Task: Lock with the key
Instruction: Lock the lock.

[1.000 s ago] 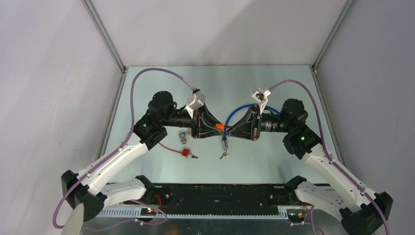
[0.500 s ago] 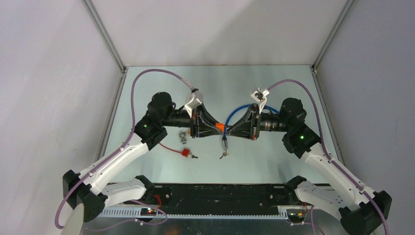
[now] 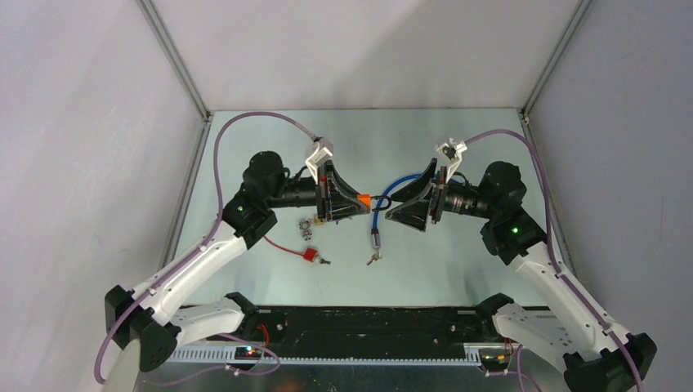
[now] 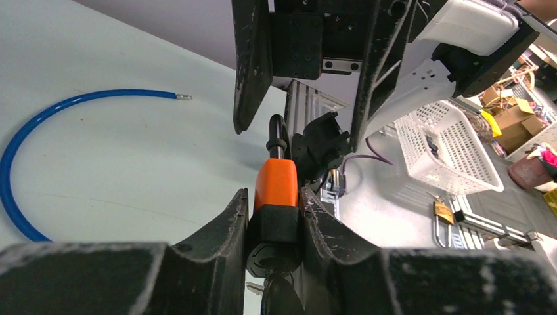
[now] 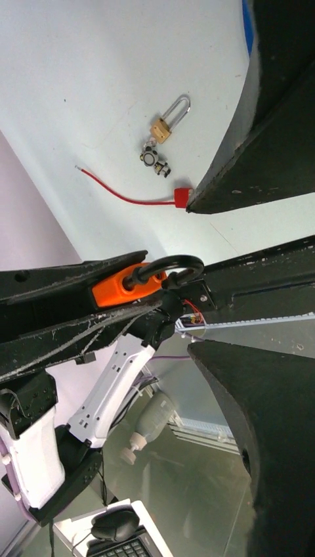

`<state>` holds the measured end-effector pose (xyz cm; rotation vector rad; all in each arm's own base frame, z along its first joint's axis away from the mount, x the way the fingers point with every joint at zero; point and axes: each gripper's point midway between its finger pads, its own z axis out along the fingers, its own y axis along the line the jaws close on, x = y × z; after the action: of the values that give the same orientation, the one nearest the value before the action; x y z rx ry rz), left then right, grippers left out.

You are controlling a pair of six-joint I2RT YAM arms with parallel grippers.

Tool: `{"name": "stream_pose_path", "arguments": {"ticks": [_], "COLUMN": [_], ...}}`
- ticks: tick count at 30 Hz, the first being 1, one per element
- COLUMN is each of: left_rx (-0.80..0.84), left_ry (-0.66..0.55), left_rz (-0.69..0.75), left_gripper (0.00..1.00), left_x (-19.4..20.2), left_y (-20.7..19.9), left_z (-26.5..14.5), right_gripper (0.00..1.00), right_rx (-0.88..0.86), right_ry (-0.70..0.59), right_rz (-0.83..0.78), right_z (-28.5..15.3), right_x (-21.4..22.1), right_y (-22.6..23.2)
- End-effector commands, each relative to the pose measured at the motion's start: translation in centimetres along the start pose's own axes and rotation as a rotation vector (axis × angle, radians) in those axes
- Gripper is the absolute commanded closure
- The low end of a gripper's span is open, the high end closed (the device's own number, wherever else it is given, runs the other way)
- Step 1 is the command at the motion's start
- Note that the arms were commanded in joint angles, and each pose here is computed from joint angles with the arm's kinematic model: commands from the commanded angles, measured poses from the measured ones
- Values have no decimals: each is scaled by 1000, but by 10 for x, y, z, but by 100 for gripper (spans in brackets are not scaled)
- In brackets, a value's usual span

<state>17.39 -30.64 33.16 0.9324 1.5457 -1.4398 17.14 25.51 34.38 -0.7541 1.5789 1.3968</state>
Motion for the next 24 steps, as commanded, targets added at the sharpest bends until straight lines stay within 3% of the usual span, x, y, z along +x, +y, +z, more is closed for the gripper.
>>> {"name": "stream_pose_path", "arguments": {"ticks": [1,8,10,13,14,24], "left_rx": [34,43,53,68,80,130], "left_ry": [-39,-37,-32,-28,-27,-48], "left_rz": [-9,-12,-16,-24,-35,-60], "left_gripper": [100,100,100,100,100,100], "left_x": [-14,-11,-11,-12,-14,-25], "left_y": [-12,-16,-18,-21,-25,-51], "left_z": [-2,-6,-6,-6,-6,-10], "right_gripper": [31,56,69,96,100,100], "right_rx": [12,-6,-16,-31,-25,19], "right_ry": [-37,-45,-45,-43,-46,-80], "right_rz": [-18,-14,-14,-26,-31,-125], "right_z": [0,6,8,10,10,25], "right_x": [-18,-22,-23,-22,-23,-21], "right_y": [2,-2,-1,2,1,11]}}
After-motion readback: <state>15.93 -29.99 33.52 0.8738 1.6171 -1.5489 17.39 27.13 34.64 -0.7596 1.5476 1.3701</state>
